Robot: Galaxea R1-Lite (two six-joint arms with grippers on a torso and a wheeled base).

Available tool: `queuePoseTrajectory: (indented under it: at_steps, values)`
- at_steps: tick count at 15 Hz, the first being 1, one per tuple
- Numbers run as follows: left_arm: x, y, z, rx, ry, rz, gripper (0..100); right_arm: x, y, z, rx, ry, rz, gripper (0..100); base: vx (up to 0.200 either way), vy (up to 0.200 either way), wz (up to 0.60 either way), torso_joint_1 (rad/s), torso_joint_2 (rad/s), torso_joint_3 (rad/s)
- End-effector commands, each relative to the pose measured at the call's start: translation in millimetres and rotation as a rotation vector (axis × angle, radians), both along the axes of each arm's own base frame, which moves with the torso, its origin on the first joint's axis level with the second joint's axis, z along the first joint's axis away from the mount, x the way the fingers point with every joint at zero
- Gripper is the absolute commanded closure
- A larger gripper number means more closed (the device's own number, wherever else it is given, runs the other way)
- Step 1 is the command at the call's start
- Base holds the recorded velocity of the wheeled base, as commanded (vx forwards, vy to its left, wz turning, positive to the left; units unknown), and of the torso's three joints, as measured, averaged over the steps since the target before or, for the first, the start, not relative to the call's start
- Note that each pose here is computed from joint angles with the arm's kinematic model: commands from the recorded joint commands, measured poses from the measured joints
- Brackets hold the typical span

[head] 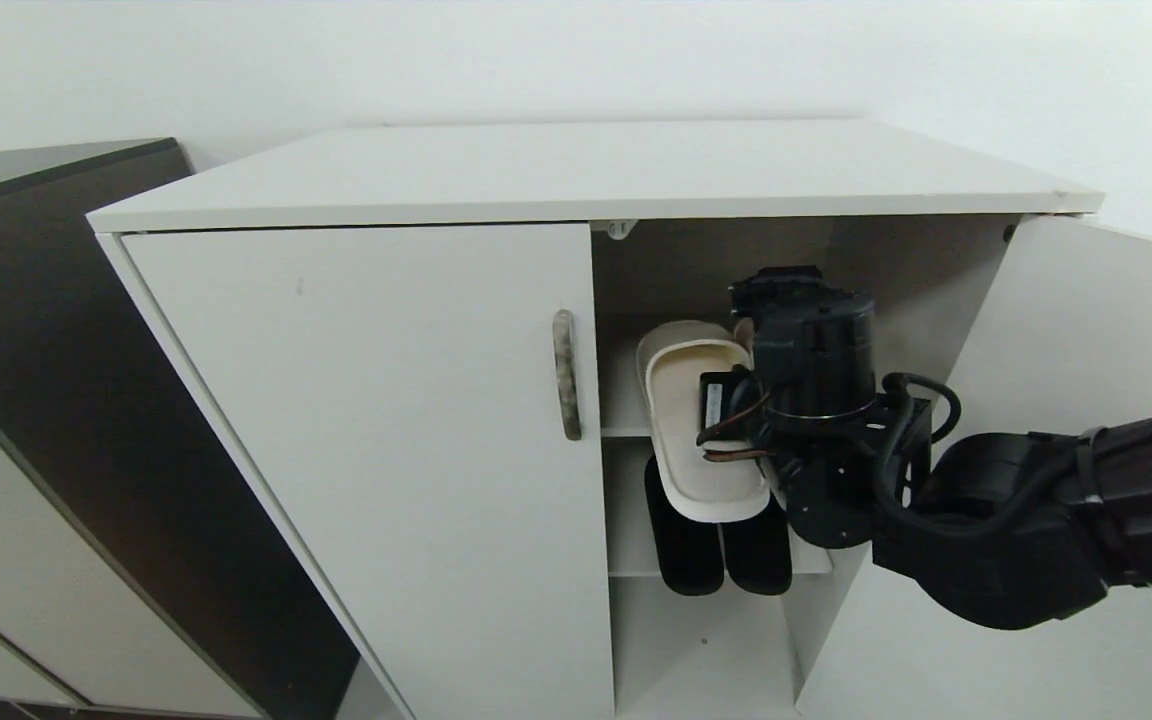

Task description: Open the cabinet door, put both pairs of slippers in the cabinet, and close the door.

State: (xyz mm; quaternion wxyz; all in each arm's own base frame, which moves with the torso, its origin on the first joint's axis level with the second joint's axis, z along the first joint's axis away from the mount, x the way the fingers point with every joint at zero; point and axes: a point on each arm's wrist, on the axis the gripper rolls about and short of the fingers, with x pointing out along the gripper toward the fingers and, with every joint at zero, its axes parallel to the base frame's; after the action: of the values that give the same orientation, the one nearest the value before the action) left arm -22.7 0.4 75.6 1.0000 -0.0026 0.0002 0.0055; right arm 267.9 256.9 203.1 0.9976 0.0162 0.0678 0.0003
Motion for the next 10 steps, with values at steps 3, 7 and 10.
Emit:
queuePoseTrajectory:
  at_steps: [3,7,10]
  values:
    - [0,0.0,0.1,-0.001,0.001,0.001,100,11,8,-10,-0.009,0.009,-0.005,100,0.0,0.0,0.0,0.0,0.0,0.0]
    - [0,0.0,0.1,-0.003,0.001,0.001,100,48,17,-8,0.017,-0.017,-0.03,100,0.0,0.0,0.0,0.0,0.0,0.0]
    - [0,0.0,0.1,-0.003,0.001,0.001,100,64,15,-4,-0.005,-0.032,-0.054,100,0.0,0.0,0.0,0.0,0.0,0.0]
